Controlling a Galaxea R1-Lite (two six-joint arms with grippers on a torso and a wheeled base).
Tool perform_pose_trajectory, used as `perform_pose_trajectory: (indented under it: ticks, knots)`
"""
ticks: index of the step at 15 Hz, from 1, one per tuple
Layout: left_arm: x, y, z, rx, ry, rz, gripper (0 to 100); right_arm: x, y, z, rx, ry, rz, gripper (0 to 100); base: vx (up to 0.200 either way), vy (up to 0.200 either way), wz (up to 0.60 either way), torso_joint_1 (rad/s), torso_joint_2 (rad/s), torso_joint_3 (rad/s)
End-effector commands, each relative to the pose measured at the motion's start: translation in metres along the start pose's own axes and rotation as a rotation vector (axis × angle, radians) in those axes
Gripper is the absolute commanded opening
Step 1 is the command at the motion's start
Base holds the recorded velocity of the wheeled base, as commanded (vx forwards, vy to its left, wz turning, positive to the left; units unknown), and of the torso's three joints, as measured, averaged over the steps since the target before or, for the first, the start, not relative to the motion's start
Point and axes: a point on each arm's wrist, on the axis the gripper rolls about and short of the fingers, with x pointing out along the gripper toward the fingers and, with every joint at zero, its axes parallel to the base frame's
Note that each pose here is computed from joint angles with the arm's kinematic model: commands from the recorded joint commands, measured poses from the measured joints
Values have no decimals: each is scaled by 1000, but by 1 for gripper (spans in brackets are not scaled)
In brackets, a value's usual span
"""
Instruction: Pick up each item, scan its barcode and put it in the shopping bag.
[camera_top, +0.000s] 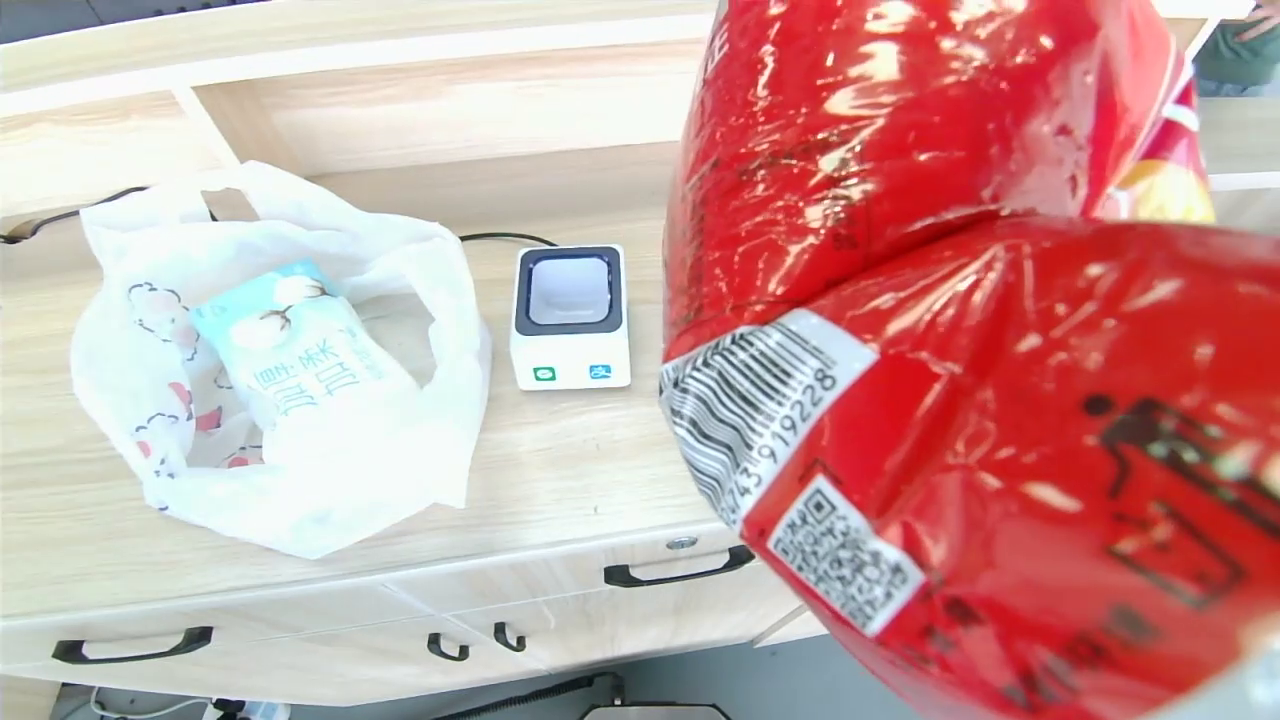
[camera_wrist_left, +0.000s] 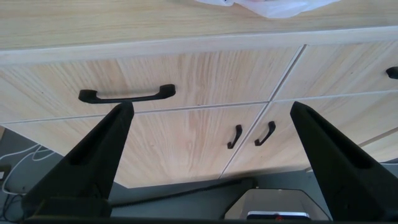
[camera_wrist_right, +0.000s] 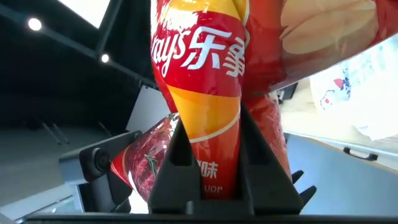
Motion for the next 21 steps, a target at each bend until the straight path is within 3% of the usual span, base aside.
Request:
perform_pose_trajectory:
  ticks: [1,8,13,17,21]
  knots:
    - [0,0,0,0,0,0,100,-6,-5,0,13,-2,-31,0,0,0,0,0,0,0]
    - [0,0,0,-2,0,0,100,-15,-27,7,107,-47,-142,0,0,0,0,0,0,0]
    - [0,0,0,0,0,0,100,-48,-12,0,183,-46,-155,0,0,0,0,0,0,0]
    - [0,0,0,1,0,0,100,-55,4,4,221,-69,-93,0,0,0,0,0,0,0]
    - [0,0,0,1,1,0,100,-58,2,2,230,-68,-107,0,0,0,0,0,0,0]
